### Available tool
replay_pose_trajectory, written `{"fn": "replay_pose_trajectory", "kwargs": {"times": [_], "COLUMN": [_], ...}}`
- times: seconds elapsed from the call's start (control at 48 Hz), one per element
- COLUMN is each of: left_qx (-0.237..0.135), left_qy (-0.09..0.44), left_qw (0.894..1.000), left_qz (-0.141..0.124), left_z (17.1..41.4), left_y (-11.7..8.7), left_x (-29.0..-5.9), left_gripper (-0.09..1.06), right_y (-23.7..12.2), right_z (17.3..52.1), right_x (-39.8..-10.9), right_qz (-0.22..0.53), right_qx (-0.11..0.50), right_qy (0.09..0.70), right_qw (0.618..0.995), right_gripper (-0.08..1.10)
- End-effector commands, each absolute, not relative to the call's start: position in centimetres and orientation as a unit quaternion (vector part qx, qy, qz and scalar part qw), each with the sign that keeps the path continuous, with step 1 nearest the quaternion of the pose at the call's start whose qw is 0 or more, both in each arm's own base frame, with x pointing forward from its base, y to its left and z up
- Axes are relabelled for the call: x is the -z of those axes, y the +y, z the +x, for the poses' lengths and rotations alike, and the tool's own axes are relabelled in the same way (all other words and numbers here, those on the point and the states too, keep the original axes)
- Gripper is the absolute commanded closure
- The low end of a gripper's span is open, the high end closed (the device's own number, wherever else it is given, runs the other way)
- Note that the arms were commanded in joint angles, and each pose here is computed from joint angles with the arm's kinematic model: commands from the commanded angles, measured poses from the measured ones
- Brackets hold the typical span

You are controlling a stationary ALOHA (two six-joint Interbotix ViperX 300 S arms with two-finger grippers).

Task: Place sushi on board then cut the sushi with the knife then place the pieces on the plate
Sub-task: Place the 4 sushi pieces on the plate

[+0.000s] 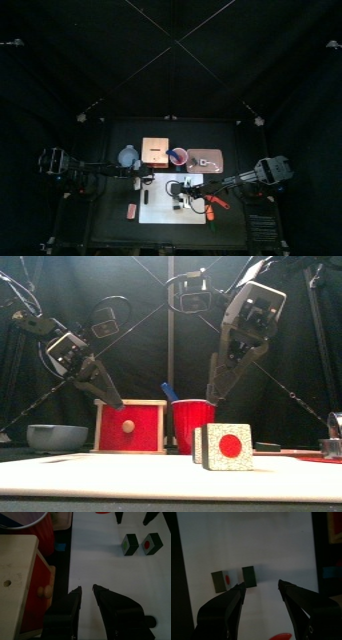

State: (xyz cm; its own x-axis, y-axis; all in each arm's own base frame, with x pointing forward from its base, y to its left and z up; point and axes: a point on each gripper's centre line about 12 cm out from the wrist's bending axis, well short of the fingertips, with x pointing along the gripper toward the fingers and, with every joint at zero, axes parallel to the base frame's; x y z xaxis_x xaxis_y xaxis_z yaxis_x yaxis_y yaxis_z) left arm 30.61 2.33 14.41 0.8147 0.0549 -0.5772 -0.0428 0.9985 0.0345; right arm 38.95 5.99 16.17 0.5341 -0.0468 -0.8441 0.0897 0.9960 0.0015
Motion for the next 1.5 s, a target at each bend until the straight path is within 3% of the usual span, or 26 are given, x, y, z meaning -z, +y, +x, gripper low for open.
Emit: {"fn": "replay_pose_trajectory", "kwargs": {"times": [0.021, 0.396, 0.583, 0.729, 0.854, 1.167, 1.354, 1.5], "left_qx": [-0.027, -0.026, -0.026, -0.026, -0.026, -0.027, -0.027, -0.027], "left_qy": [0.29, 0.293, 0.294, 0.294, 0.292, 0.294, 0.295, 0.295], "left_qw": [0.957, 0.956, 0.955, 0.955, 0.956, 0.955, 0.955, 0.955], "left_qz": [0.009, 0.011, 0.011, 0.011, 0.012, 0.012, 0.012, 0.011], "left_z": [30.9, 30.7, 30.7, 30.7, 30.7, 30.7, 30.7, 30.7], "left_y": [2.4, 2.3, 2.4, 2.4, 2.4, 2.4, 2.4, 2.4], "left_x": [-15.2, -15.0, -15.0, -15.0, -15.0, -15.0, -14.9, -14.9], "left_gripper": [0.28, 0.28, 0.28, 0.29, 0.28, 0.29, 0.28, 0.29], "right_y": [6.3, 6.7, 6.7, 5.7, 3.4, -6.4, -10.9, -12.4], "right_z": [40.0, 41.0, 41.0, 40.2, 38.2, 29.0, 24.2, 22.4], "right_x": [-17.4, -14.4, -13.1, -14.2, -16.2, -19.9, -18.1, -15.0], "right_qz": [0.032, 0.042, 0.039, 0.043, 0.049, 0.112, 0.162, 0.2], "right_qx": [0.032, 0.024, 0.026, 0.039, 0.07, 0.224, 0.304, 0.323], "right_qy": [0.458, 0.465, 0.478, 0.479, 0.486, 0.508, 0.518, 0.517], "right_qw": [0.888, 0.884, 0.877, 0.876, 0.87, 0.824, 0.783, 0.767], "right_gripper": [0.15, 0.19, 0.34, 0.44, 0.44, 0.44, 0.44, 0.43]}}
